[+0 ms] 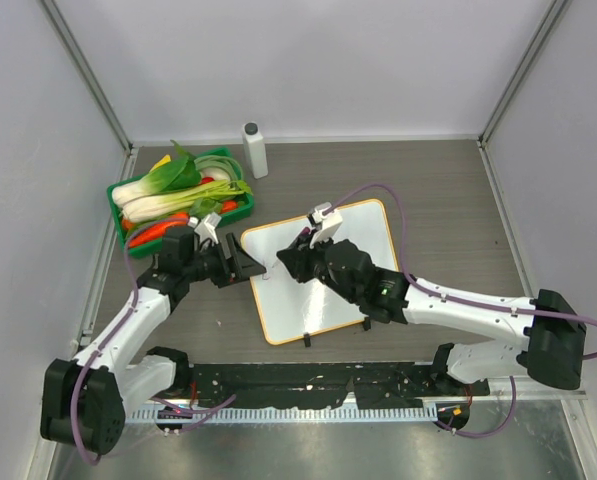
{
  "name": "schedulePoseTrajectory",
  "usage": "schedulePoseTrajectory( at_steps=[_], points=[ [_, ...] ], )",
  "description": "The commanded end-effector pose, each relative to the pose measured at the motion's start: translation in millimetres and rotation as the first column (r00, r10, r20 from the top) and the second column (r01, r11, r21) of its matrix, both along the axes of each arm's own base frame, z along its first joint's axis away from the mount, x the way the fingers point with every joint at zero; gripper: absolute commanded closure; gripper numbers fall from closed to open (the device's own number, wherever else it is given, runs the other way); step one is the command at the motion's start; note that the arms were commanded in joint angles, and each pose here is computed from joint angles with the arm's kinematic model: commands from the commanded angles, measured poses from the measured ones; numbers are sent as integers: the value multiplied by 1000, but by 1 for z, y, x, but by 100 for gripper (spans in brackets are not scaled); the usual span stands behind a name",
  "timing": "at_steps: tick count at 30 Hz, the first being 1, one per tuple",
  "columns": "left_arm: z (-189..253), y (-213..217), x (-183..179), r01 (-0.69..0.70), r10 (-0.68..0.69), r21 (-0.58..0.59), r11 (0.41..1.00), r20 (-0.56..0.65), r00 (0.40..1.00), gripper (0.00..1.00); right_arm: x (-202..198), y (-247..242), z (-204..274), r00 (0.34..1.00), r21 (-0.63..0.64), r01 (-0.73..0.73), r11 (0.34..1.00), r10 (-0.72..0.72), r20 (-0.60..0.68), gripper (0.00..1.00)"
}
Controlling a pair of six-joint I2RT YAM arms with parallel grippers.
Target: Write a sentence on the whiteboard
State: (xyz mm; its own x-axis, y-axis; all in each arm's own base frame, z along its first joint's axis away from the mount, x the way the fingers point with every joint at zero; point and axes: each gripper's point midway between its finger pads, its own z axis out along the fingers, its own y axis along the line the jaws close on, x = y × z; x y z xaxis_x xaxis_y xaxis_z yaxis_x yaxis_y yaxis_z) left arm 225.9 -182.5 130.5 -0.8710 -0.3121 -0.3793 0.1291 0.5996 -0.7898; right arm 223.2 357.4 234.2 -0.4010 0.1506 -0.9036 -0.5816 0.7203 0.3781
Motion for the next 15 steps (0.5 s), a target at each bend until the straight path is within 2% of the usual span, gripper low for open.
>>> schedulePoseTrajectory(
  at_steps=[1, 9, 15],
  points=[
    [36, 3, 18, -30, 28, 15, 999, 128, 991, 27, 2, -2, 26, 998, 63, 3, 998, -6, 54, 98],
    [43, 5, 45, -65, 57, 38, 997, 189, 980, 28, 1, -8, 28, 998, 67, 8, 998, -12, 62, 99],
    [52, -3, 62, -50, 51, -9, 999, 255, 966, 38, 2, -11, 30, 999, 102, 5, 995, -10, 43, 99]
  ],
)
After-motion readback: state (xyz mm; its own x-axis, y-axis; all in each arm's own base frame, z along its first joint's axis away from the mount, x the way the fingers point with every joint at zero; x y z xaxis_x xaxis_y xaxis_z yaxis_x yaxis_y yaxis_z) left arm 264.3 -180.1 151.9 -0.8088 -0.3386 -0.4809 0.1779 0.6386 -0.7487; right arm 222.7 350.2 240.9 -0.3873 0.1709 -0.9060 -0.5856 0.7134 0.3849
